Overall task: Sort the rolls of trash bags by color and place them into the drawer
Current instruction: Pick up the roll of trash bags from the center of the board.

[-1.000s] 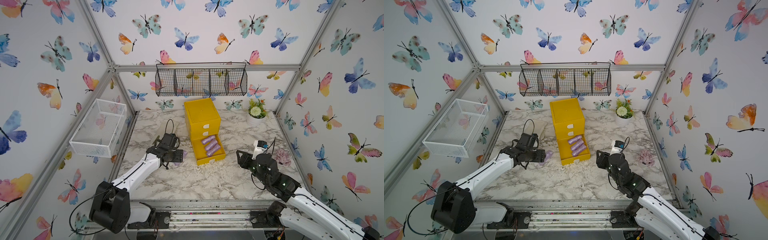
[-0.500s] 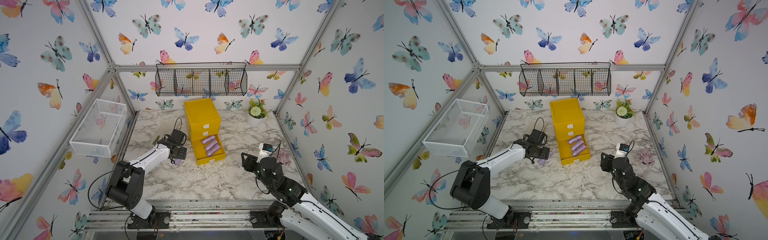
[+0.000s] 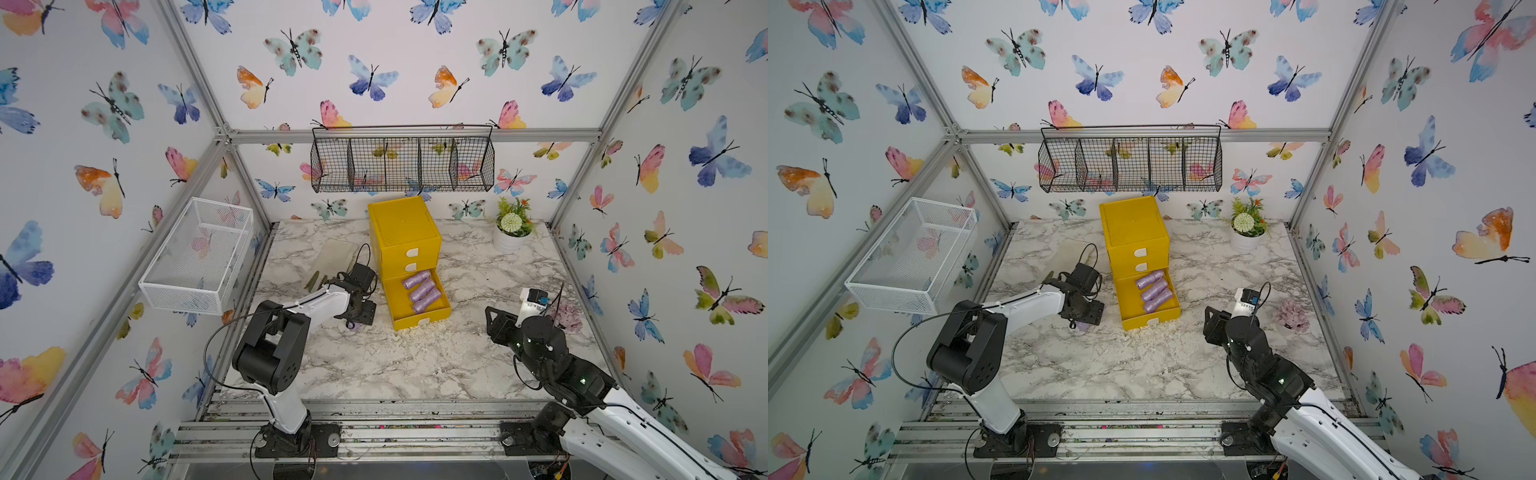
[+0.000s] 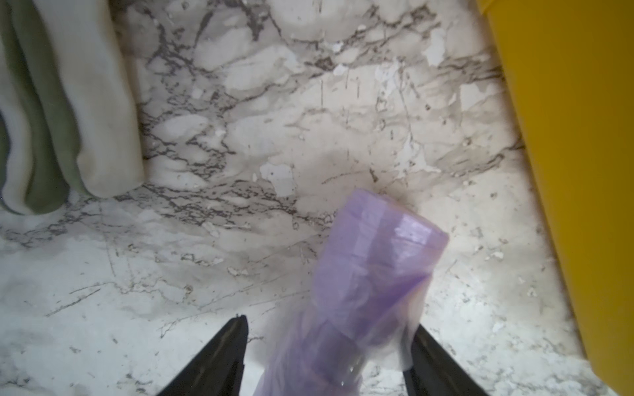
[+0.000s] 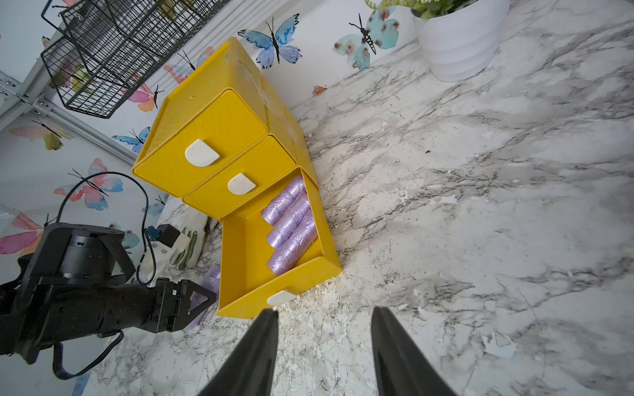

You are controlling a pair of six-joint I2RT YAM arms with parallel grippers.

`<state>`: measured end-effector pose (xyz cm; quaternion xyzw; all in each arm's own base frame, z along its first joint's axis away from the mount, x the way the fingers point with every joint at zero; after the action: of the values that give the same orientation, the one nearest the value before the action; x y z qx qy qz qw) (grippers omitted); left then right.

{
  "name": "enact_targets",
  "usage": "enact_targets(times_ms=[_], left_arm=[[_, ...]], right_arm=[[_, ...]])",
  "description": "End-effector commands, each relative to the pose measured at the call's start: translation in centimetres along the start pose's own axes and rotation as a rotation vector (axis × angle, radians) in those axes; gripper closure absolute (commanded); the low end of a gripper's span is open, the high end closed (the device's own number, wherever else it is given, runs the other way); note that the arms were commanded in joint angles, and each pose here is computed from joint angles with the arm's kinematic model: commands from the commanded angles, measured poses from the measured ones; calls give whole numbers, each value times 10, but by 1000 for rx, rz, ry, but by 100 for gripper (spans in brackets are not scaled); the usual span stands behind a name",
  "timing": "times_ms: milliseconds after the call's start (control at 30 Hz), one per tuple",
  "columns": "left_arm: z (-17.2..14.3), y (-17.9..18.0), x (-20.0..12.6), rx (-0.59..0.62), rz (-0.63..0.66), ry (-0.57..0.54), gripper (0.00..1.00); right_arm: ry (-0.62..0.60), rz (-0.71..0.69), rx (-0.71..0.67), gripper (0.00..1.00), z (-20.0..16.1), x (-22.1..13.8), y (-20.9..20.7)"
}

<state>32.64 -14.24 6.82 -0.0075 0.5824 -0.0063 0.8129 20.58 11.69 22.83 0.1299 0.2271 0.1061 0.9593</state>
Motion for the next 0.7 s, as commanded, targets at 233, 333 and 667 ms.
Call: enact_targets(times_ms=[233, 333, 667], left_arm=[[1, 0, -8, -7, -20, -13, 35], [0, -1, -7, -6, -28, -5, 37], [3, -4, -14, -15, -51, -14, 52]], right_arm=[[14, -22, 2, 51, -7, 9, -3], [18, -17, 5, 51, -8, 10, -2], [19, -23, 9, 51, -10, 11, -3]])
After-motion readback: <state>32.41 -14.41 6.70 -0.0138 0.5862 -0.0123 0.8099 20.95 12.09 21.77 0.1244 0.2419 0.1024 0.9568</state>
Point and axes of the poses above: each gripper's point midway between its finger pads, its own x axis out along the fingers, its own y axis along the line the jaws close on, z = x × y, the point moved 4 cm from there along -x, back along the fingers, and after that the axes turned 13 degrees about -x, right-handed, at the moved point
